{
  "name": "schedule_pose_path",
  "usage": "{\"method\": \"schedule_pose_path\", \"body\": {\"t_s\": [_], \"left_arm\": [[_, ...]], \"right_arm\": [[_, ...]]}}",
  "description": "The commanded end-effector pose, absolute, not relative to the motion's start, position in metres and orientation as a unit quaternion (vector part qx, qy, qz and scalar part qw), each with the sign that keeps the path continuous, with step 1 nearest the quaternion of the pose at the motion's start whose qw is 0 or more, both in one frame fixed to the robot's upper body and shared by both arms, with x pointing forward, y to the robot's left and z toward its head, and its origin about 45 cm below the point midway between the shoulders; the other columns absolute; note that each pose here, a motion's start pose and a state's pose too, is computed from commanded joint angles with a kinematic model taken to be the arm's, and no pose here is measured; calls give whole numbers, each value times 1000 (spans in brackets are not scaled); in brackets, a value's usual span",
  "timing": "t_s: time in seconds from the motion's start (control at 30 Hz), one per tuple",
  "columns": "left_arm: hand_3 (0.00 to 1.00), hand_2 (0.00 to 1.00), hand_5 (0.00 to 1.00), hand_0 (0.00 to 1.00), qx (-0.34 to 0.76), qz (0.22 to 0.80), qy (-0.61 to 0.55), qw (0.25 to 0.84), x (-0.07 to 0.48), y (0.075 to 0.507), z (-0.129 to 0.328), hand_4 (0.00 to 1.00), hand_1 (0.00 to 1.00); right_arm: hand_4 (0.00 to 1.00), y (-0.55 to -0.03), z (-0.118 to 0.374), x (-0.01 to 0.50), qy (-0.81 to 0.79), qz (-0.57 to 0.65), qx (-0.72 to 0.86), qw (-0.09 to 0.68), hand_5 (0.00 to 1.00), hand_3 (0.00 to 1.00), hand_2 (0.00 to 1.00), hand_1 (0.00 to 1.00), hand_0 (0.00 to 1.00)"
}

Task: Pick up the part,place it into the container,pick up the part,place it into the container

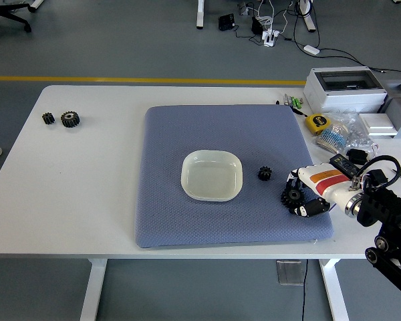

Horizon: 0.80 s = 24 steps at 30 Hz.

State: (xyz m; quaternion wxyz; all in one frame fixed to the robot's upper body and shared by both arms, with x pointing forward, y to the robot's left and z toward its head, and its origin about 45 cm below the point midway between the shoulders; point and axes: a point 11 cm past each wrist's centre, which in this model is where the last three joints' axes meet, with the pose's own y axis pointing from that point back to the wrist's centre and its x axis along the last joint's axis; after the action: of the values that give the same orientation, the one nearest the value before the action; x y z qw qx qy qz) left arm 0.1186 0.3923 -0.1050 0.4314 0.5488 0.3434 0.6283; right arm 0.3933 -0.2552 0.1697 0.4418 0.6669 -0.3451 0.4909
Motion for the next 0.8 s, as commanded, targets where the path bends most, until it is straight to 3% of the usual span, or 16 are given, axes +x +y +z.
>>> {"method": "schedule_pose_path", "body": {"t_s": [0.43,0.8], "left_arm": [[558,639,524,655,547,629,343,432,120,392,-105,581,654],[556,637,523,655,546,631,344,431,121,392,-104,581,654]], "right_arm": [[861,-243,197,393,-353,523,660,407,54,507,455,425,321],[840,-190,231,401,-319,564,668,366,30,510,458,427,332]]}}
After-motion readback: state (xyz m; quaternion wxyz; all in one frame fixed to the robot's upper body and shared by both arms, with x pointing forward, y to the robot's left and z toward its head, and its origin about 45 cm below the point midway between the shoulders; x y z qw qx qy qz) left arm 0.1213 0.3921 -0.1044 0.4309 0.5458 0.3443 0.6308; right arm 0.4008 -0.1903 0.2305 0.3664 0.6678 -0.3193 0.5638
